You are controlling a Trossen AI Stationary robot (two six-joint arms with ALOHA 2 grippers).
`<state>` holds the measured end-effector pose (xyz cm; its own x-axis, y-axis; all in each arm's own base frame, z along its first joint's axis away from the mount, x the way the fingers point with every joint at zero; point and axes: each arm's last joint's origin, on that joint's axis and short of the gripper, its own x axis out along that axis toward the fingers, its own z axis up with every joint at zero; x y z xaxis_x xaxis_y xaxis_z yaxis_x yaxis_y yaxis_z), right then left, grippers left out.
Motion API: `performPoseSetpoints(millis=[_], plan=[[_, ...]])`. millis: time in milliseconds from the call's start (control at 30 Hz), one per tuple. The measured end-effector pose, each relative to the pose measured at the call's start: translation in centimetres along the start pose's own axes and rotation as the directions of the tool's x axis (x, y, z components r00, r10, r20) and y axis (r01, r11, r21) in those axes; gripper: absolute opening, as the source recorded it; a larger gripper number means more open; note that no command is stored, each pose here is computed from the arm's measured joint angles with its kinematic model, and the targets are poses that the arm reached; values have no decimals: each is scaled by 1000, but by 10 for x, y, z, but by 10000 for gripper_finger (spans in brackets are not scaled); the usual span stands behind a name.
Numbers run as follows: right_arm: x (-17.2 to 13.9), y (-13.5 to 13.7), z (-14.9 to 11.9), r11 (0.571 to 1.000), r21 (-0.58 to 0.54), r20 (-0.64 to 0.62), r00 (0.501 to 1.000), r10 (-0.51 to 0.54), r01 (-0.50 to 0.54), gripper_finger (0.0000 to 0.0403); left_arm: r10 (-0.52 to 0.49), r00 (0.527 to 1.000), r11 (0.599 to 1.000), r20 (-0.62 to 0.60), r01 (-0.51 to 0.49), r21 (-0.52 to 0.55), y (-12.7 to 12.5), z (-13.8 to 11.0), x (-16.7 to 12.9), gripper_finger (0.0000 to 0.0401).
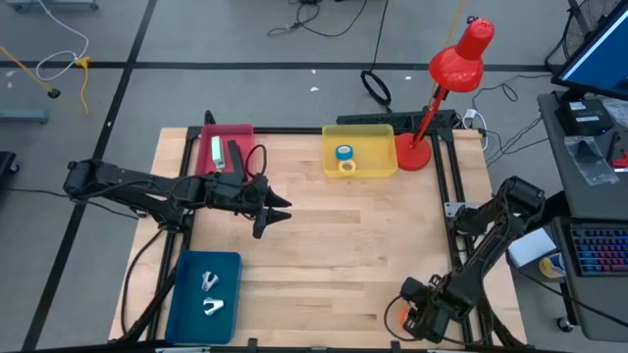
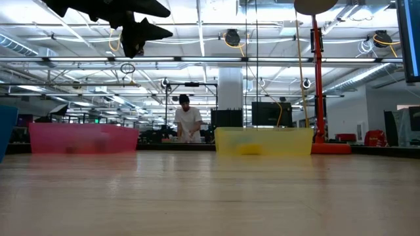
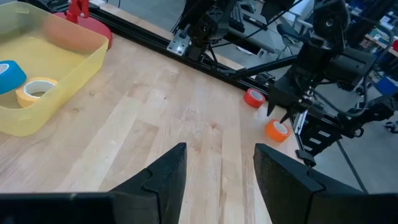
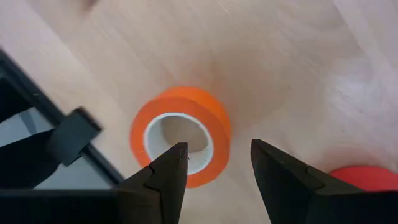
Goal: Pick and place Stapler, Stapler remover, tape
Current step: Put the orange tape into the yellow bin
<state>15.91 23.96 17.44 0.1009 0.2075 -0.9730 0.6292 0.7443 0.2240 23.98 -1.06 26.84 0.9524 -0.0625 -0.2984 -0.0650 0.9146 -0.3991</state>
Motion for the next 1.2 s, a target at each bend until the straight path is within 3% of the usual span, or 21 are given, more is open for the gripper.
performPoseSetpoints(millis=[433,633,800,967,1067,1200], plan=[[45,-7,0,986,20,-59,984,-166,168,171,31,999,1000,13,-31,3,1,1,0,186],[45,-7,2,987,29,14,987,-158,157,171,31,999,1000,13,-31,2,1,1,0,186],[43,-7,4,988,-39,59,987,-148,151,169,31,999,1000,14,-31,-4,1,1,0,186],[43,-12,9,974,-73,86,975,-206,213,165,31,999,999,15,-31,-10,1,1,0,186],[42,-16,16,965,-50,104,962,-252,259,140,43,999,999,20,-43,-27,2,1,0,186],[40,-18,27,955,-82,103,955,-277,286,67,48,999,998,25,-47,-34,2,1,0,186]])
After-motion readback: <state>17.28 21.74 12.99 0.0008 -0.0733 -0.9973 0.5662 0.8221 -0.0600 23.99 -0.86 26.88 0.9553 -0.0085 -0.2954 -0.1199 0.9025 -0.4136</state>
